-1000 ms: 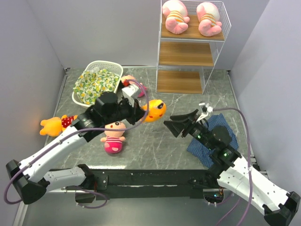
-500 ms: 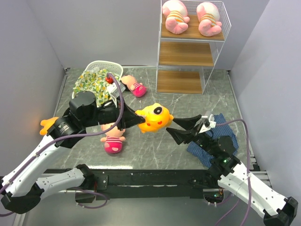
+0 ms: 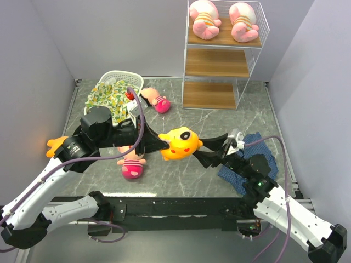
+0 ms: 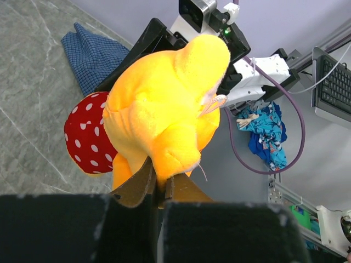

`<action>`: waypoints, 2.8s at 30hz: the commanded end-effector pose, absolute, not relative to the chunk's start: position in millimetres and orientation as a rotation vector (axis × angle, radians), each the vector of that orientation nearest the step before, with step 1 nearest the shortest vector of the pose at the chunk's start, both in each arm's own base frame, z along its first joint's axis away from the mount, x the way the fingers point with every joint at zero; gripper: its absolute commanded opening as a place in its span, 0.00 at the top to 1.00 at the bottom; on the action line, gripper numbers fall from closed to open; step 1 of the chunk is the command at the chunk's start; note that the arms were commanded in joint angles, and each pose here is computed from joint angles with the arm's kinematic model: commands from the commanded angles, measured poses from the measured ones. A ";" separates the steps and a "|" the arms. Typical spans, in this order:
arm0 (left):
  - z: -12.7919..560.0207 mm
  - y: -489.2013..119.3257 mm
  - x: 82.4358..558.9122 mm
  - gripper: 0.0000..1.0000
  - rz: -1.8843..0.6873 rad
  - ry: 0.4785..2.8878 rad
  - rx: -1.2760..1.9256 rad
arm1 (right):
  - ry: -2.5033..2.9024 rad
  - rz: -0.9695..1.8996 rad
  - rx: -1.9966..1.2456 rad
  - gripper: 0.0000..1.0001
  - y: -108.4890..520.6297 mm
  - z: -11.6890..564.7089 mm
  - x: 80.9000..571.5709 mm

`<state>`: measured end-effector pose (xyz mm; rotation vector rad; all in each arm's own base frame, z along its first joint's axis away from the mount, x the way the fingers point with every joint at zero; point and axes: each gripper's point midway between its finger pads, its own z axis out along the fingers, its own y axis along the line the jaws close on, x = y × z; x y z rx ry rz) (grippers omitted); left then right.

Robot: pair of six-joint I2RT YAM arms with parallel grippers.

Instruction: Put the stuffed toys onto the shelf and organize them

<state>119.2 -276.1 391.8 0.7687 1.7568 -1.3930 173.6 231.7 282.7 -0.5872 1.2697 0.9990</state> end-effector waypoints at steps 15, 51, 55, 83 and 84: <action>418.1 -273.8 107.1 0.99 -1.433 1.646 0.836 | 1.185 1.056 -0.717 0.23 246.1 286.4 157.9; 321.1 -164.9 286.1 0.04 -0.208 1.610 0.252 | 2.033 0.910 -0.018 1.00 235.1 141.8 282.4; 305.1 -166.1 280.2 0.04 -0.228 1.617 0.274 | 2.210 0.832 0.096 1.00 220.9 95.0 306.3; 314.2 -154.2 278.4 0.04 -0.184 1.603 0.211 | 2.159 0.335 -0.137 0.42 174.7 145.6 325.9; 314.1 -152.6 278.1 0.04 -0.179 1.603 0.205 | 2.144 0.363 -0.186 0.42 186.4 149.6 322.9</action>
